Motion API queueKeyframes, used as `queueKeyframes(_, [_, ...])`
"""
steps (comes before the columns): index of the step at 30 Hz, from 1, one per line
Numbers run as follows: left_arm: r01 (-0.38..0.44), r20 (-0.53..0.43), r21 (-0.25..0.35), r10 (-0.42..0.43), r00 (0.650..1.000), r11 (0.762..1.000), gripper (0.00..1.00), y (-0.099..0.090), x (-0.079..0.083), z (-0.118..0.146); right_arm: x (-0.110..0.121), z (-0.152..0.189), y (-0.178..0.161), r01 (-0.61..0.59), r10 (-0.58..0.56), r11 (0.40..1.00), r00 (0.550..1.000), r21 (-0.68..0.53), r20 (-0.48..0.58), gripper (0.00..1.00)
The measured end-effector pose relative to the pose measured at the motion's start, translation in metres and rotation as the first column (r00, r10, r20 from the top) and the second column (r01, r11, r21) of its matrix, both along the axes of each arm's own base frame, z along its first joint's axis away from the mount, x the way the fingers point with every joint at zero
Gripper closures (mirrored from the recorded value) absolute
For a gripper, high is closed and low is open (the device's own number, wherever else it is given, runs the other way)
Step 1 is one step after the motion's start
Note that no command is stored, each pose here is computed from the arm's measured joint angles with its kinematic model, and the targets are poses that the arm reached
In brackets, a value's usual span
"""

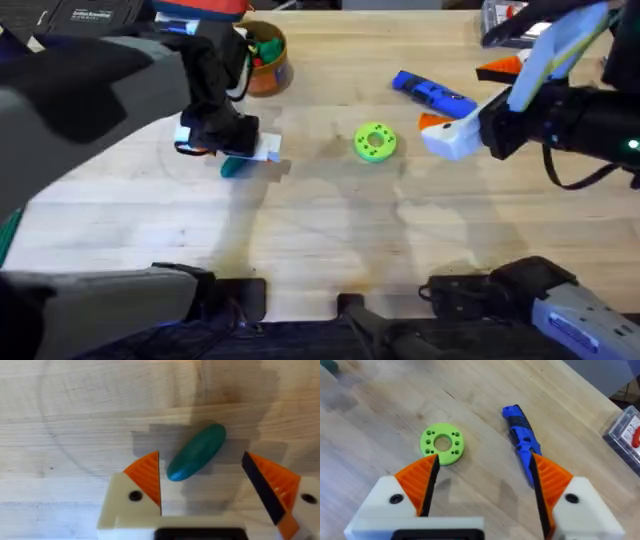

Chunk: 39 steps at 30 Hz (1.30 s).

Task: Pick up the gripper from the table and insert it into the empty holder that is missing its gripper. Then pick up a screw, insert it into the mounting hole, and use the screwdriver to tighten it. Finally, clean up the table by picking up the vegetable and placing it into the bucket.

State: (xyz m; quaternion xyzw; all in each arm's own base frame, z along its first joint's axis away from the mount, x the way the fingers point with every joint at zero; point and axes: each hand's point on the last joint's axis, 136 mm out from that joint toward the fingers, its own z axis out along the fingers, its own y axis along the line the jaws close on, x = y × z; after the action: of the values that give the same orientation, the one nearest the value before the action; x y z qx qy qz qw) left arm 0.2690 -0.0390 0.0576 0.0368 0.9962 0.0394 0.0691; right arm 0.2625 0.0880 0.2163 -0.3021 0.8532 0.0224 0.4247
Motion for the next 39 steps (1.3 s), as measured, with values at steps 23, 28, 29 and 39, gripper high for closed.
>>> queueKeyframes(23, [0.062,0.232,-0.155,-0.025,0.973,0.986,0.975,-0.038,0.084,0.127,0.001,0.002,0.000,0.002,-0.002,1.000,1.000,0.004,0.008,0.007])
queueKeyframes(28, [0.108,0.498,-0.210,0.012,0.867,0.972,0.976,-0.053,0.140,0.180,0.001,0.002,0.000,0.002,-0.002,1.000,1.000,0.004,0.008,0.007])
queueKeyframes(29, [0.105,0.523,-0.222,0.028,0.852,0.970,0.976,-0.054,0.147,0.185,0.001,0.002,0.000,0.002,-0.002,1.000,1.000,0.004,0.008,0.007])
queueKeyframes(39, [0.034,0.526,-0.256,0.110,0.843,0.966,0.976,-0.059,0.189,0.152,0.002,0.002,0.000,0.002,-0.002,1.000,1.000,0.005,0.010,0.007])
